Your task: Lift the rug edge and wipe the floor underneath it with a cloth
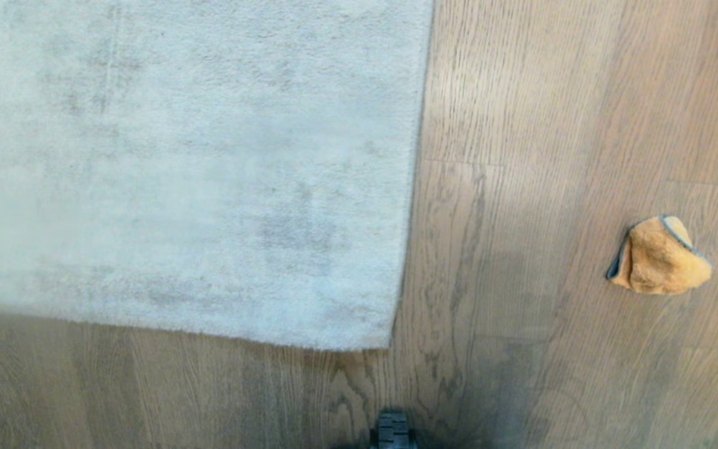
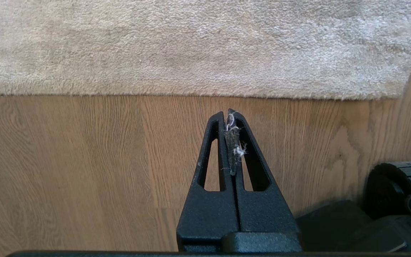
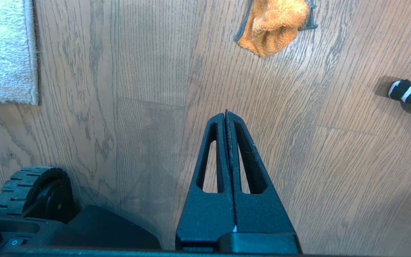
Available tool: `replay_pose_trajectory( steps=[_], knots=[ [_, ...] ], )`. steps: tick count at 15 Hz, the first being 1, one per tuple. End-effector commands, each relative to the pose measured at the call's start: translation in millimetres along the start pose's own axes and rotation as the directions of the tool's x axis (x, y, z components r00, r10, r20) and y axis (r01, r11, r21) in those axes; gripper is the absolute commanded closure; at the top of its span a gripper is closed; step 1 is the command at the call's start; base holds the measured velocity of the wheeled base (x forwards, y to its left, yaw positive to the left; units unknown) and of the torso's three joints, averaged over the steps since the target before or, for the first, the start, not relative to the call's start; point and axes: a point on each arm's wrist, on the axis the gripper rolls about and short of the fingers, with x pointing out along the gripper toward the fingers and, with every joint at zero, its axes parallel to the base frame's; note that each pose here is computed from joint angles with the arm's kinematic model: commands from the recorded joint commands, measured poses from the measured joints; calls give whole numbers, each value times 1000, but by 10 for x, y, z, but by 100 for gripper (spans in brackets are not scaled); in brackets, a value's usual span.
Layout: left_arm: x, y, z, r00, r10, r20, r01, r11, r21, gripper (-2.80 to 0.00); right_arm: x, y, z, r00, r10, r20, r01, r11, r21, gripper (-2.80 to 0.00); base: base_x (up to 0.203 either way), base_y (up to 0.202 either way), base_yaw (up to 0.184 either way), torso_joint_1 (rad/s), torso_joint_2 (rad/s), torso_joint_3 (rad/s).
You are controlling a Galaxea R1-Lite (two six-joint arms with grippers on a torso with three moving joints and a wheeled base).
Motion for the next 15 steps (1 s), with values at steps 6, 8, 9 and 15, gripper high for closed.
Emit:
replay_pose_trajectory(
  steps=[6,8,9,15],
  knots=[
    [-2,0,-2,1000,0,1,0,1000,-30,0,1,0,1,1000,1,0,-1,1000,0,0,0,0,0,0,0,0],
    [-2,0,-2,1000,0,1,0,1000,-30,0,1,0,1,1000,1,0,-1,1000,0,0,0,0,0,0,0,0],
    [-2,0,-2,1000,0,1,0,1000,-30,0,1,0,1,1000,1,0,-1,1000,0,0,0,0,0,0,0,0],
    [-2,-2,-2,1000,-7,1,7,1000,-29,0,1,0,1,1000,1,0,-1,1000,0,0,0,0,0,0,0,0]
  ],
)
